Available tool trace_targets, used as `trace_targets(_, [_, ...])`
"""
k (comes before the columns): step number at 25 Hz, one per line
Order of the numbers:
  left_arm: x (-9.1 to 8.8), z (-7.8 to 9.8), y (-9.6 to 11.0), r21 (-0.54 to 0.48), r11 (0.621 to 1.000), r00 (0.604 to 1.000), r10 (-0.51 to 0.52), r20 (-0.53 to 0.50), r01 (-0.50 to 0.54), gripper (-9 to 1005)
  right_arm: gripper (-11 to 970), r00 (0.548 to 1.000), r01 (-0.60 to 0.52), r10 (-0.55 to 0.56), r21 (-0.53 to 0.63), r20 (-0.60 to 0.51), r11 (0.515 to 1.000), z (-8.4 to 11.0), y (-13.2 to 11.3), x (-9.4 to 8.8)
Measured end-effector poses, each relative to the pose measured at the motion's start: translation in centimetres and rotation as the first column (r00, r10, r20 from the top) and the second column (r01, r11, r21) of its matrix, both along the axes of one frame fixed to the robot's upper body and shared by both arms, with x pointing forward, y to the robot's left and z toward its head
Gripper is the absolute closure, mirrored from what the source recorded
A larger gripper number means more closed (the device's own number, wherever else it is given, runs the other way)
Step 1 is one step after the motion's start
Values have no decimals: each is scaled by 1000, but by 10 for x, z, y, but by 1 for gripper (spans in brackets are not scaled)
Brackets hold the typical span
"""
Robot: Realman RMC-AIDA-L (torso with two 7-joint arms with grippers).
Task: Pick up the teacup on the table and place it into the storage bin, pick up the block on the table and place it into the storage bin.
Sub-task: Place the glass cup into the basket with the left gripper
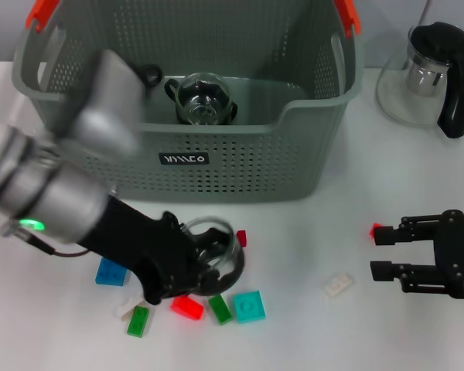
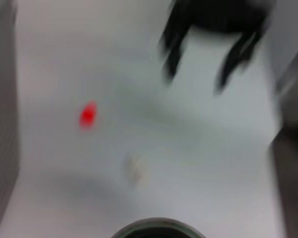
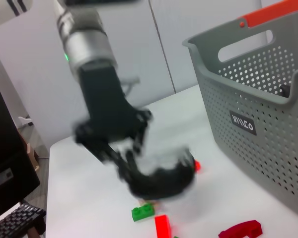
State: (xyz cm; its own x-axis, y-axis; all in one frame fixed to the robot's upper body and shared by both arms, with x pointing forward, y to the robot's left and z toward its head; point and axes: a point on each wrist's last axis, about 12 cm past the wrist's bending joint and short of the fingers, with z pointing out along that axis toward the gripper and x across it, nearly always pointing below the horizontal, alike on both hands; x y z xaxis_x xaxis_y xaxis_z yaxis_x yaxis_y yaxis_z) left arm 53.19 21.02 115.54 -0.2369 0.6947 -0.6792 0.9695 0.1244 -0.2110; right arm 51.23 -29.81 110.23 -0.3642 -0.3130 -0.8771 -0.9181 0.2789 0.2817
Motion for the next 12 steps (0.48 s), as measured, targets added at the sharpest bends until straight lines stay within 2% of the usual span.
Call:
trace_targets(1, [-1, 3, 7, -64, 998, 1000, -8, -6, 8, 951, 366, 1000, 0, 0, 0, 0, 1000, 0, 0, 0])
trace_targets(3, [-5, 12, 24, -240, 970, 999, -34, -9, 30, 951, 366, 1000, -2, 2, 2, -1, 1000, 0, 0, 0])
trace_targets(5, [-7, 20, 38, -390, 920, 999, -38, 6, 37, 951, 366, 1000, -3, 3, 2, 0, 1000, 0, 0, 0])
trace_targets(6, [-6, 25, 45, -476, 879, 999, -20, 26, 30, 951, 366, 1000, -4, 4, 2, 1, 1000, 0, 1, 0])
trace_targets(9, [-4, 39, 58, -636, 772, 994, 70, 79, -4, 950, 366, 1000, -8, 8, 1, 4, 1000, 0, 1, 0])
trace_targets(11, [1, 49, 63, -699, 714, 985, 135, 103, -25, 950, 366, 1000, -12, 12, 1, 5, 1000, 1, 2, 1])
trace_targets(12, [4, 54, 63, -712, 701, 982, 157, 103, -38, 950, 366, 1000, -14, 14, 1, 7, 1000, 1, 3, 1])
